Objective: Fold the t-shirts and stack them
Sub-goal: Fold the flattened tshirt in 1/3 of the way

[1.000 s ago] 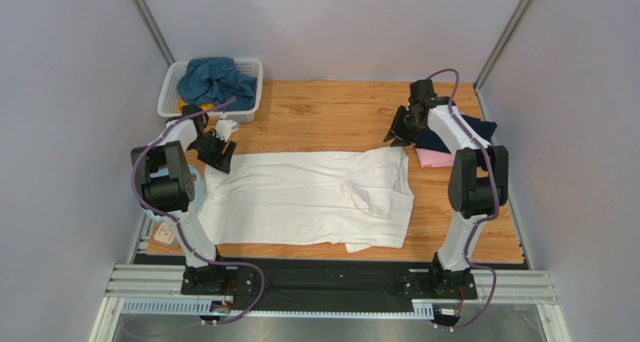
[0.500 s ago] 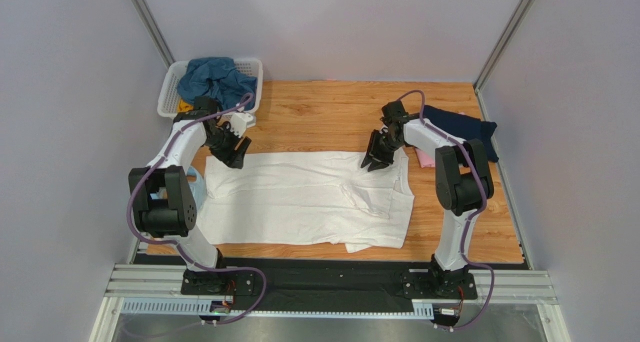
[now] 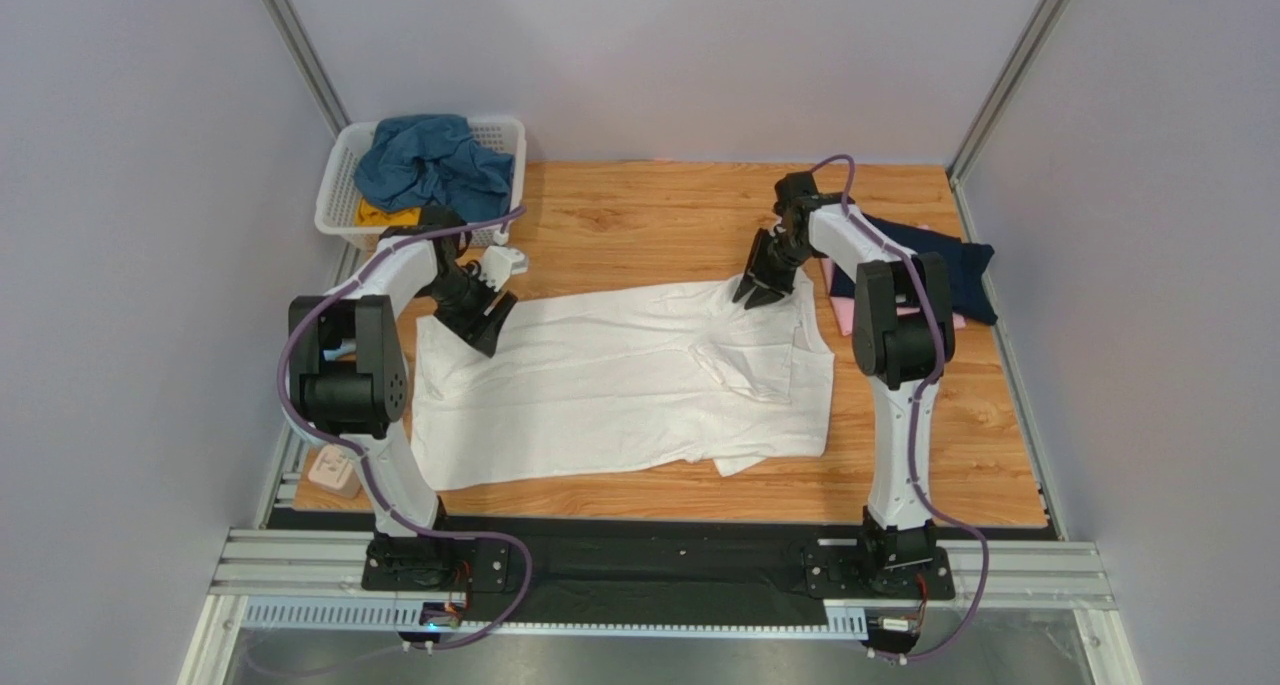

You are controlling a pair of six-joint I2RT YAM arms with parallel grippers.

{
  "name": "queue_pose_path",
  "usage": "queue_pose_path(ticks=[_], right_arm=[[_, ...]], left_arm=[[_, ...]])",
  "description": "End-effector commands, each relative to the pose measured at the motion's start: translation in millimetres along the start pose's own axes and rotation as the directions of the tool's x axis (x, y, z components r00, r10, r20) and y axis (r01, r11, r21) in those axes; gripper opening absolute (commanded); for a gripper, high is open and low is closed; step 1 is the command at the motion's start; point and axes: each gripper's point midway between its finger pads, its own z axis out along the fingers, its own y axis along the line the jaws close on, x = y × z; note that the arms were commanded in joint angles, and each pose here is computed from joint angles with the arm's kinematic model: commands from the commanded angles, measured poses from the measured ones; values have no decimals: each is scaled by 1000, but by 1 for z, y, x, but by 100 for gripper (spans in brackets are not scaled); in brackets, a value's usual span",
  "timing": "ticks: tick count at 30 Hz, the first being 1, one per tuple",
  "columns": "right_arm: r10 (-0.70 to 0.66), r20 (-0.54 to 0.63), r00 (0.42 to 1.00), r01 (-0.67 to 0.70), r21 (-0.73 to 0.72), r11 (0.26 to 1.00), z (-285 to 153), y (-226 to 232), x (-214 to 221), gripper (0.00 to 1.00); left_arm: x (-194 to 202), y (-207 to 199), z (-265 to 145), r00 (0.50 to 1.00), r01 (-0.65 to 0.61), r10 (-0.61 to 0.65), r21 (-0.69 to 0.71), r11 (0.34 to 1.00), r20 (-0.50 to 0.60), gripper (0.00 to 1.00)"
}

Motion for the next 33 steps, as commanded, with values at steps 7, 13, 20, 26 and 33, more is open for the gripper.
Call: queue_pose_path(ticks=[7, 13, 20, 26, 33], right_arm=[[-147, 185, 972, 95, 265, 959, -56, -24, -27, 34], [-412, 240, 879, 286, 427, 858, -113, 16, 18, 36], [-756, 83, 649, 616, 526, 586, -93, 51, 118, 36], [-854, -63, 516, 709, 592, 384, -71, 40, 152, 34], [-871, -176, 459, 726, 639, 253, -48, 25, 158, 33]], left_arm=[[-13, 2, -23, 998, -16, 19, -52, 999, 62, 68], [-13, -5, -37, 995, -20, 27, -73, 997, 96, 69], [-11, -15, -54, 990, -29, 42, -99, 995, 134, 69], [-9, -18, -55, 990, -23, 36, -97, 995, 136, 69], [-5, -16, -57, 991, -29, 44, -118, 993, 125, 70]])
